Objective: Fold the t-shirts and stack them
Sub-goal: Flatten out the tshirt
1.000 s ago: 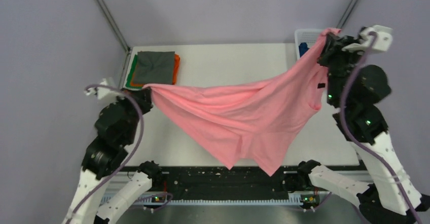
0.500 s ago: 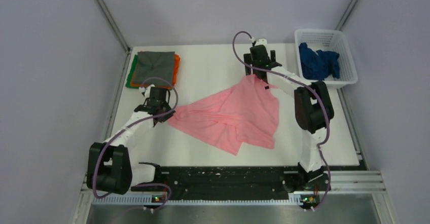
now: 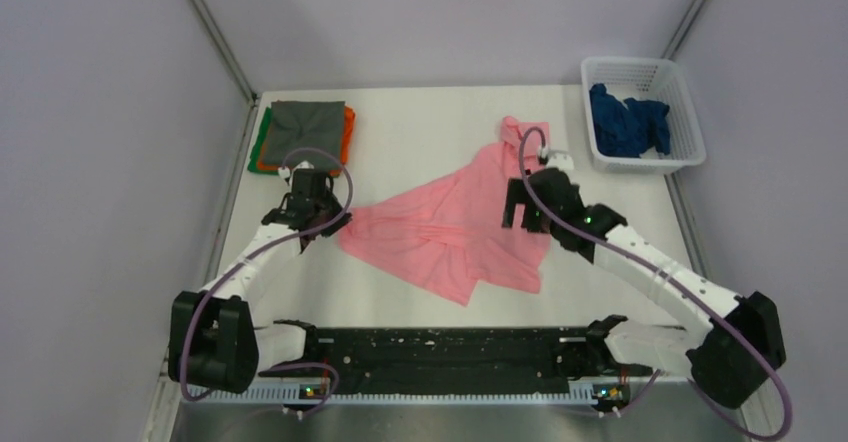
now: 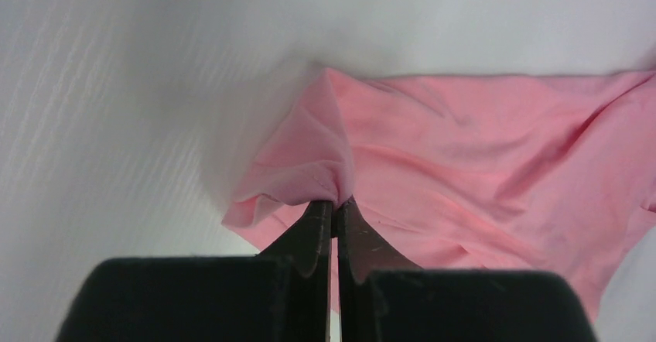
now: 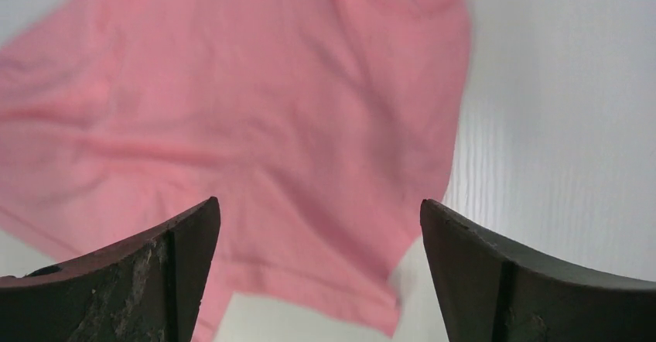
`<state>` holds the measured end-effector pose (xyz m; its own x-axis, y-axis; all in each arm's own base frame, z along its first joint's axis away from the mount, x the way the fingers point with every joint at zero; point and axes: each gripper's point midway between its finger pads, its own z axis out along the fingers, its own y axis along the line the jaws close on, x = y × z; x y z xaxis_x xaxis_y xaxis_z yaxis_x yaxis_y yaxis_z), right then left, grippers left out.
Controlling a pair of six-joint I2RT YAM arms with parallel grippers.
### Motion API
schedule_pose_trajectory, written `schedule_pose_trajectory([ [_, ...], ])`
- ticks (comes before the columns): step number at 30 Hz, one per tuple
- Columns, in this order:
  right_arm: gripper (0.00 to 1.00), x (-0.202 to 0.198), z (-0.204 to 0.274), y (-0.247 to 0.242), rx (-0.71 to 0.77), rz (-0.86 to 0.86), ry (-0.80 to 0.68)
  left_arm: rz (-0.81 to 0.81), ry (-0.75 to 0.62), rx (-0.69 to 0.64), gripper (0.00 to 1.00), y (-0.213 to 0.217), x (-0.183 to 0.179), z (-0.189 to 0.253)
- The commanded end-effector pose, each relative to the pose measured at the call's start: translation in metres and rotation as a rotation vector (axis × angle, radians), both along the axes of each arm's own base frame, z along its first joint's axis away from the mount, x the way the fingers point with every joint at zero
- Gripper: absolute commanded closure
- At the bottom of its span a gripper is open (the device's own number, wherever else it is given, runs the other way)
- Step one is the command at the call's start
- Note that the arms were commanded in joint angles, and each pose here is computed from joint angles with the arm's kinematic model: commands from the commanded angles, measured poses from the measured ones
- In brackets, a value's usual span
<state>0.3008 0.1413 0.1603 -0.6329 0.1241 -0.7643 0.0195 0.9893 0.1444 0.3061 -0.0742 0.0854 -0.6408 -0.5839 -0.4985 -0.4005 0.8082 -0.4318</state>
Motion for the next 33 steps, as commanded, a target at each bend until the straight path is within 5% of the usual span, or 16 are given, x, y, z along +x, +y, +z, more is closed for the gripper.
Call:
schedule_pose_trajectory([
  [1,0.01,-0.098,-0.079,0.012,0.096,0.032,0.315,-0.001,-0.005,-0.025,1.0,-0.002,-0.006,0.004],
  [6,0.05,-0.135,-0.114,-0.003,0.015,-0.005,0.428,-0.009,0.044,-0.01,1.0,0.0,-0.02,-0.009],
  [16,0.18,-0.121,-0.144,0.001,-0.035,-0.058,0.447,0.003,0.039,0.034,1.0,0.009,-0.027,-0.01],
  [20,0.37,-0.126,-0.158,0.005,-0.015,-0.066,0.481,0.008,0.042,0.044,1.0,0.011,-0.028,-0.011],
  [27,0.97,-0.138,-0.166,0.007,0.017,-0.057,0.507,0.013,0.04,0.05,1.0,0.013,-0.028,-0.01],
  [33,1.0,-0.089,-0.102,0.016,0.03,-0.046,0.269,-0.008,-0.05,0.011,1.0,0.005,-0.017,0.024],
])
